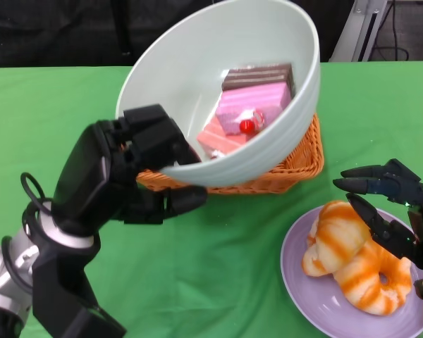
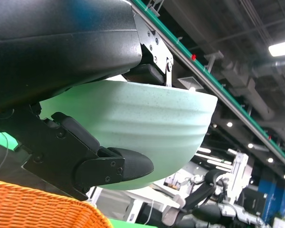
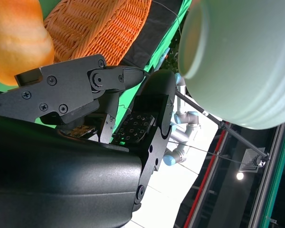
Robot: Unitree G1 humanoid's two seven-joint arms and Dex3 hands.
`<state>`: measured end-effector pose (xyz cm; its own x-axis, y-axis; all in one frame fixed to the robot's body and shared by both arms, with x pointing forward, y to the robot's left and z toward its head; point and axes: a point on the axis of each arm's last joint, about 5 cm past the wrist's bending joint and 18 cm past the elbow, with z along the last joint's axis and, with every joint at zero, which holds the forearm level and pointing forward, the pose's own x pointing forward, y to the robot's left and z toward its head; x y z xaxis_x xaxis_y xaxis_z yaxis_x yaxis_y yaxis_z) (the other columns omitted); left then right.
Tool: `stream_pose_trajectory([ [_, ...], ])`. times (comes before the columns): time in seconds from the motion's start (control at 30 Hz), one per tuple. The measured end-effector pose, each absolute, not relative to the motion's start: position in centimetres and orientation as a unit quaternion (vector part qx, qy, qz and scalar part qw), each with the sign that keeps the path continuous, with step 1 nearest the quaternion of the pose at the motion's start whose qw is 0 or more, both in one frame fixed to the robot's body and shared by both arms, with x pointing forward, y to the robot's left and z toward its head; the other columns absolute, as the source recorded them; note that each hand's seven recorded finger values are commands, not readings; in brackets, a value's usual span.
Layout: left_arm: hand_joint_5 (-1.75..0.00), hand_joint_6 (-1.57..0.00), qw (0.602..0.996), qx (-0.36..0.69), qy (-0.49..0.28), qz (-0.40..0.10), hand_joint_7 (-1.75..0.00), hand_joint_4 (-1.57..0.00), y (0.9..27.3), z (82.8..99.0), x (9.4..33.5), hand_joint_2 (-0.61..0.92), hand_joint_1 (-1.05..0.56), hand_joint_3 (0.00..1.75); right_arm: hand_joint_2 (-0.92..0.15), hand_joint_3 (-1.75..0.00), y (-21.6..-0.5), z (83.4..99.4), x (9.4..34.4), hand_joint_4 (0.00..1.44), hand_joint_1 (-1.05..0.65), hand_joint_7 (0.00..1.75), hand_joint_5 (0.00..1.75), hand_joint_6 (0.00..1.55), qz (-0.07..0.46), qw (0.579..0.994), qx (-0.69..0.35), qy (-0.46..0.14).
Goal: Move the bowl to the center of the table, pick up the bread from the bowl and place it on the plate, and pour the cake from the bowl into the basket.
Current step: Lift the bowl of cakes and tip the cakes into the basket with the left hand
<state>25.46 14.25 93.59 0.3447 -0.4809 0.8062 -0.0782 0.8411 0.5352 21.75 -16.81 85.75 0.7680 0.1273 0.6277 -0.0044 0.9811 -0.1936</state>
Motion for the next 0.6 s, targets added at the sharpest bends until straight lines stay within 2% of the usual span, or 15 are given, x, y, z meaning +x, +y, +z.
stream_pose_trajectory([
  [0.2, -1.75, -0.62, 0.784, 0.233, -0.56, -0.134, -1.6, -0.73, 13.7, 94.3, 26.1, 0.83, -0.18, 0.67, -0.92, -0.24, -16.8, 85.8, 21.8, 0.78, -0.27, 0.41, 0.92, 0.91, 0.037, 0.935, -0.093, -0.34],
  [0.3, -1.75, -0.62, 0.788, 0.224, -0.558, -0.132, -1.61, -0.74, 13.5, 94.3, 26.2, 0.89, -0.21, 0.56, -0.92, -0.22, -16.7, 85.8, 21.8, 0.78, -0.27, 0.42, 0.92, 0.92, 0.037, 0.935, -0.092, -0.341],
  [0.43, -1.75, -0.64, 0.791, 0.219, -0.556, -0.135, -1.62, -0.77, 12.9, 94.4, 26.3, 0.91, -0.22, 0.55, -0.92, -0.22, -16.7, 85.8, 21.8, 0.79, -0.27, 0.42, 0.92, 0.91, 0.037, 0.935, -0.09, -0.341],
  [0.5, -1.75, -0.66, 0.796, 0.207, -0.554, -0.13, -1.6, -0.78, 12.6, 94.6, 26.4, 0.89, -0.21, 0.59, -0.92, -0.22, -16.6, 85.8, 21.8, 0.79, -0.28, 0.42, 0.92, 0.91, 0.037, 0.935, -0.089, -0.341],
  [0.57, -1.75, -0.67, 0.801, 0.198, -0.55, -0.129, -1.59, -0.77, 12.4, 94.7, 26.5, 0.78, -0.2, 0.77, -0.92, -0.22, -16.6, 85.8, 21.8, 0.79, -0.27, 0.42, 0.92, 0.91, 0.037, 0.935, -0.089, -0.341],
  [0.6, -1.75, -0.67, 0.803, 0.196, -0.548, -0.129, -1.59, -0.77, 12.3, 94.8, 26.5, 0.76, -0.2, 0.8, -0.92, -0.22, -16.5, 85.8, 21.8, 0.79, -0.27, 0.43, 0.92, 0.91, 0.037, 0.935, -0.088, -0.341],
])
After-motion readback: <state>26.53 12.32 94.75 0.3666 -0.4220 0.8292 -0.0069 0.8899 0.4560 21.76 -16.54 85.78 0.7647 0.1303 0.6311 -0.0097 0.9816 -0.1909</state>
